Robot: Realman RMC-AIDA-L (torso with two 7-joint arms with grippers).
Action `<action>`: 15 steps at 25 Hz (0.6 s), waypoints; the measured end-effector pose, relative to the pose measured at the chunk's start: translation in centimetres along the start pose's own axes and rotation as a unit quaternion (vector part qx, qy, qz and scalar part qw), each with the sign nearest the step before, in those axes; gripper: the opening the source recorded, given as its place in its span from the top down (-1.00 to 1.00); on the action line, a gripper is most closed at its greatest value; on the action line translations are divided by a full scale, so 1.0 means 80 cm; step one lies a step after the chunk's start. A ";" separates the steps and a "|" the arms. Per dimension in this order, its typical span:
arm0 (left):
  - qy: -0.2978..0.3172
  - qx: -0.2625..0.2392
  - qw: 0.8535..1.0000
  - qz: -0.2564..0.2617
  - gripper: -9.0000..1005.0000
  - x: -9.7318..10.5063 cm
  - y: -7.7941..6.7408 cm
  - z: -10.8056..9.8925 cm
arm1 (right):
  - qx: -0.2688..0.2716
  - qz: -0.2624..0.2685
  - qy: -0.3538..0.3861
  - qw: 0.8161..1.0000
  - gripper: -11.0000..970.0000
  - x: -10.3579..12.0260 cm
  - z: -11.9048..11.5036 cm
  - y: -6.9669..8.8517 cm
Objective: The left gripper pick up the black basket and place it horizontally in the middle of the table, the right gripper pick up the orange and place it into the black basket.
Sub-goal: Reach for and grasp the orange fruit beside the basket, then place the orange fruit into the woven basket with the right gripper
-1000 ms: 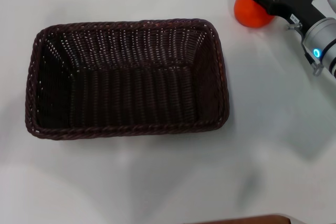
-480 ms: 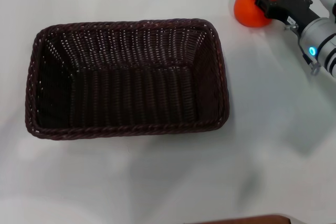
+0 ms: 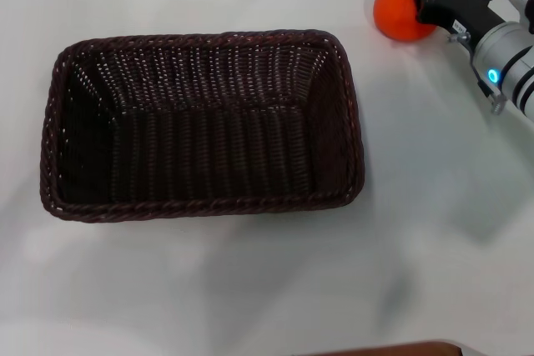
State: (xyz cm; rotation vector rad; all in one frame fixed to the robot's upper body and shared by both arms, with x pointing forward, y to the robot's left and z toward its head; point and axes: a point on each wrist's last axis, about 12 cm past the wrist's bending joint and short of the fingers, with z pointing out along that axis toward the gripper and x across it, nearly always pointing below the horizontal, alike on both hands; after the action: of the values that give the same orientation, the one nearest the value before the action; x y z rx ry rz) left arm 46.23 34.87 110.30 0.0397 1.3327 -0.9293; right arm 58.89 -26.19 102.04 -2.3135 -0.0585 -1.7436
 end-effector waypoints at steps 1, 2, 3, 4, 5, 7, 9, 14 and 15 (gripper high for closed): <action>0.000 0.000 1.000 0.000 -0.57 0.000 0.000 0.000 | 0.000 0.001 0.001 1.000 0.41 0.000 -0.001 0.000; 0.000 0.000 1.000 0.000 -0.57 0.000 0.000 -0.001 | 0.000 0.001 0.001 1.000 0.51 0.000 -0.001 0.001; 0.000 -0.001 1.000 0.000 -0.57 0.000 0.000 -0.001 | 0.000 0.001 0.003 1.000 0.60 -0.001 -0.002 0.001; 0.000 -0.001 1.000 0.000 -0.57 0.000 0.000 -0.001 | 0.002 0.001 0.005 1.000 0.63 0.000 -0.003 0.001; 0.000 -0.001 1.000 0.000 -0.57 0.000 0.000 -0.001 | 0.004 0.001 0.008 1.000 0.65 0.000 -0.003 0.001; -0.001 0.002 1.000 -0.001 -0.57 0.000 -0.001 -0.002 | 0.009 0.002 0.020 1.000 0.70 0.002 -0.005 0.000; -0.001 0.004 1.000 -0.001 -0.57 0.001 -0.002 -0.002 | 0.018 0.006 0.041 0.999 0.75 0.007 -0.009 -0.003; -0.007 -0.004 1.000 -0.002 -0.57 -0.001 0.000 -0.007 | 0.089 -0.009 0.126 0.988 0.83 0.023 -0.035 -0.024; -0.011 -0.008 1.000 -0.004 -0.57 0.000 0.001 -0.009 | 0.111 -0.018 0.146 0.983 0.84 0.026 -0.044 -0.031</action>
State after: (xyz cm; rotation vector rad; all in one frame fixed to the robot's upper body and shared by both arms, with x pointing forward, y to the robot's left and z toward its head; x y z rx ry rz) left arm 45.72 35.32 110.06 0.0122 1.3216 -0.9226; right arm 55.76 -24.78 105.32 -1.8938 -0.2319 -1.9651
